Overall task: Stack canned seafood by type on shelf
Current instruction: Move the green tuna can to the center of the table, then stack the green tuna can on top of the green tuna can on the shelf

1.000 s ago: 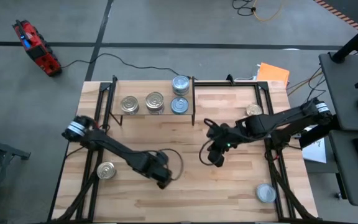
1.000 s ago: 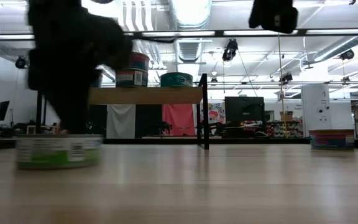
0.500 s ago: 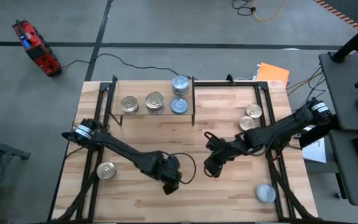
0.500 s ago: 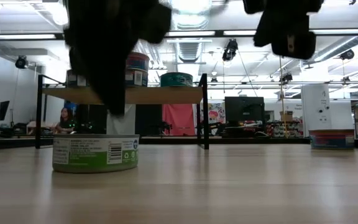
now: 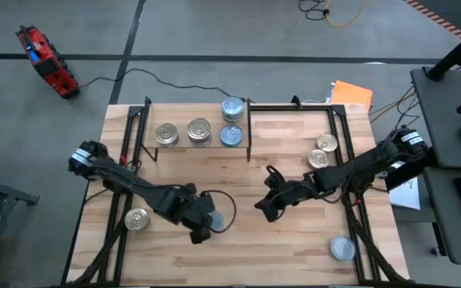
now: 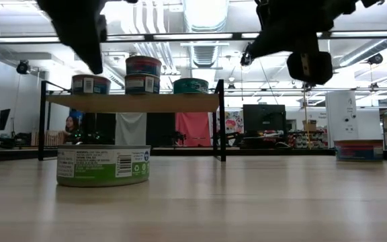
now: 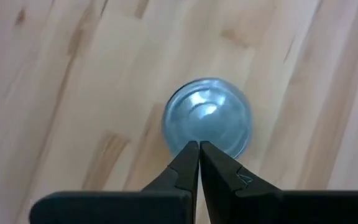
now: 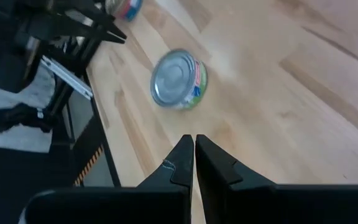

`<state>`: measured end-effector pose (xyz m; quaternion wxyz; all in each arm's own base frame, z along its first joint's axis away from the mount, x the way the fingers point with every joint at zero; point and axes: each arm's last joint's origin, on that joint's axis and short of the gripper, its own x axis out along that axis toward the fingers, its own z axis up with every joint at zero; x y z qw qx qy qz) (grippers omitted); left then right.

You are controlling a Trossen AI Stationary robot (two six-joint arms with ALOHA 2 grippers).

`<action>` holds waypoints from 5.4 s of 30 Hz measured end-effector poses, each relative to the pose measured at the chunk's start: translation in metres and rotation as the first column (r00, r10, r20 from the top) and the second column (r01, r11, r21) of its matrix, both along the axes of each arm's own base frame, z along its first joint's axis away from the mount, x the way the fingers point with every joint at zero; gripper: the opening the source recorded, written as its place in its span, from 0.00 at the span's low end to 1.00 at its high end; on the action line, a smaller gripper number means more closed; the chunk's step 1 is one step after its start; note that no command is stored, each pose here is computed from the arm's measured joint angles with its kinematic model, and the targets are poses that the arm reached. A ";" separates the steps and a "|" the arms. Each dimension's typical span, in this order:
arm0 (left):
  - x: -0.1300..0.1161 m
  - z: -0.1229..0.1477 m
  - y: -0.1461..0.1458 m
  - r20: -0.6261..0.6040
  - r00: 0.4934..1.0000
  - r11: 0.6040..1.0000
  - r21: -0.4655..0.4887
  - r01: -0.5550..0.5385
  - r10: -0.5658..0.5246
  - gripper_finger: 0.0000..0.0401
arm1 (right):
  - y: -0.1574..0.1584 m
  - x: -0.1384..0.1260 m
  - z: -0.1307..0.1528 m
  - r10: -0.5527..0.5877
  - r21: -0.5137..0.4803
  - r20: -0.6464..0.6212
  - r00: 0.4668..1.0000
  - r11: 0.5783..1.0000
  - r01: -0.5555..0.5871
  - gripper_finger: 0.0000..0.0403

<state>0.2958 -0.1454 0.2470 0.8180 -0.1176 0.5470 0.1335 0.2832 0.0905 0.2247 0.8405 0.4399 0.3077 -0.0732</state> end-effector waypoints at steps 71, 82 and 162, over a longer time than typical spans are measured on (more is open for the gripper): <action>-0.028 -0.101 -0.010 0.237 0.966 0.982 -0.179 -0.058 0.100 0.00 | 0.014 0.119 -0.097 0.098 -0.015 -0.180 0.979 0.995 -0.102 0.02; -0.032 -0.090 -0.008 0.215 0.970 0.981 -0.179 -0.073 0.112 0.00 | 0.012 0.119 -0.098 0.090 -0.011 -0.189 0.978 0.996 -0.094 0.02; -0.042 -0.096 -0.011 0.203 0.961 0.969 -0.200 -0.146 0.186 0.00 | 0.009 0.149 -0.055 0.303 -0.212 0.066 0.951 0.935 -0.283 0.02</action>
